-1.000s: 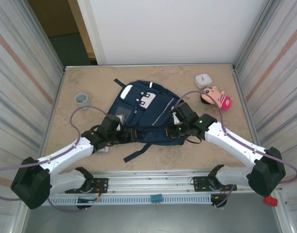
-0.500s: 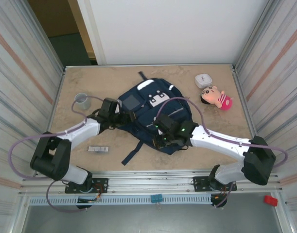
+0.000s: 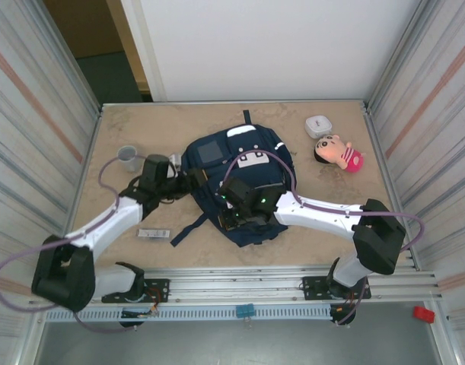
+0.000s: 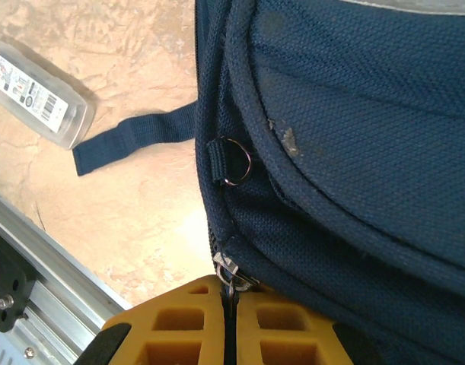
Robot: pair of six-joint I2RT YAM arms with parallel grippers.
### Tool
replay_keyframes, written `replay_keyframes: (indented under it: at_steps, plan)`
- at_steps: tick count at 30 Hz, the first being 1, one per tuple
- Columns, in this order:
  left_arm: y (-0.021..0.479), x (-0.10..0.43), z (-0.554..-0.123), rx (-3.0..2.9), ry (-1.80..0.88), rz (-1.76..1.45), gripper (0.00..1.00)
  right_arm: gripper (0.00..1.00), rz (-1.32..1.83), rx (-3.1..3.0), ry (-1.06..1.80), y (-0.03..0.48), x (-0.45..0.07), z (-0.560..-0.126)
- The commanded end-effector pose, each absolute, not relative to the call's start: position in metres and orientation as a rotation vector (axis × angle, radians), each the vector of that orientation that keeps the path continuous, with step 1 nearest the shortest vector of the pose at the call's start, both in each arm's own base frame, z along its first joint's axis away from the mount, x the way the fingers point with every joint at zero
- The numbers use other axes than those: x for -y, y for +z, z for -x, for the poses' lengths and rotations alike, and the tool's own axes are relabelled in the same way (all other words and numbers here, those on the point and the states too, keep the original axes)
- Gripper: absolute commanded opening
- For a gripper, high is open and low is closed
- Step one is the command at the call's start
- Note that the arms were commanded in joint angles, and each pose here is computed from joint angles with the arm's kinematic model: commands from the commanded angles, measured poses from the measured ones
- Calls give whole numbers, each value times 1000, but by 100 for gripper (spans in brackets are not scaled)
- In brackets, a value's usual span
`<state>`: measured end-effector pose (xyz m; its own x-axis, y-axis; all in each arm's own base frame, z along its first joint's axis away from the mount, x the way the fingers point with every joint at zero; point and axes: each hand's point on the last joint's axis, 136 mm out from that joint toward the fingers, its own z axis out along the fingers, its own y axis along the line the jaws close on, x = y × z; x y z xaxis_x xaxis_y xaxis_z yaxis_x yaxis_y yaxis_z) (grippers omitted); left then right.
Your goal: Pack books, pencil case, and school supplies into a backpack
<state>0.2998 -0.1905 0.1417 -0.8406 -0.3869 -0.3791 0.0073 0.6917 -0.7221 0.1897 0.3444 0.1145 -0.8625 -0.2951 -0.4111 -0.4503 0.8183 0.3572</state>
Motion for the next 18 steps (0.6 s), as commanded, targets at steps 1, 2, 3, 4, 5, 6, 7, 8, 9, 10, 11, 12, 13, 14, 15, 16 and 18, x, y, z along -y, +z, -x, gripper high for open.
replay_keyframes:
  at_steps: [1,2,3,4,5,6,7,8,9,10,11,12,13,14,15,16,18]
  plan:
    - [137,199,-266,-2422,-1146,399,69,0,574,-2590,720,134,-358,-197]
    - [136,203,-260,-2421,-1166,413,68,0,576,-2593,723,133,-358,-197]
    - [135,206,-257,-2417,-1182,417,67,0,577,-2596,723,132,-358,-196]
    - [135,210,-254,-2412,-1197,420,65,0,580,-2593,731,132,-359,-196]
    - [135,213,-253,-2410,-1208,424,62,0,581,-2590,738,133,-360,-196]
    - [134,216,-252,-2409,-1222,433,59,0,585,-2588,746,133,-361,-195]
    - [134,219,-251,-2405,-1243,444,56,0,589,-2587,750,133,-362,-194]
    - [134,223,-251,-2399,-1268,452,54,0,590,-2583,754,134,-364,-194]
    - [132,226,-250,-2396,-1285,462,52,0,594,-2580,758,135,-365,-194]
    - [131,229,-249,-2392,-1305,472,50,0,599,-2580,760,135,-366,-193]
    - [130,231,-248,-2390,-1315,477,49,0,599,-2580,761,135,-366,-193]
    - [128,233,-247,-2392,-1316,483,48,0,602,-2580,764,135,-367,-193]
    - [126,235,-247,-2394,-1320,488,47,0,604,-2576,769,136,-368,-193]
    - [123,236,-246,-2395,-1328,504,47,0,603,-2576,774,136,-368,-193]
    - [121,238,-246,-2393,-1341,515,46,0,603,-2575,775,137,-368,-193]
    - [118,239,-246,-2391,-1354,536,45,0,605,-2575,781,137,-369,-193]
    - [114,240,-247,-2378,-1378,570,42,0,606,-2570,792,139,-370,-192]
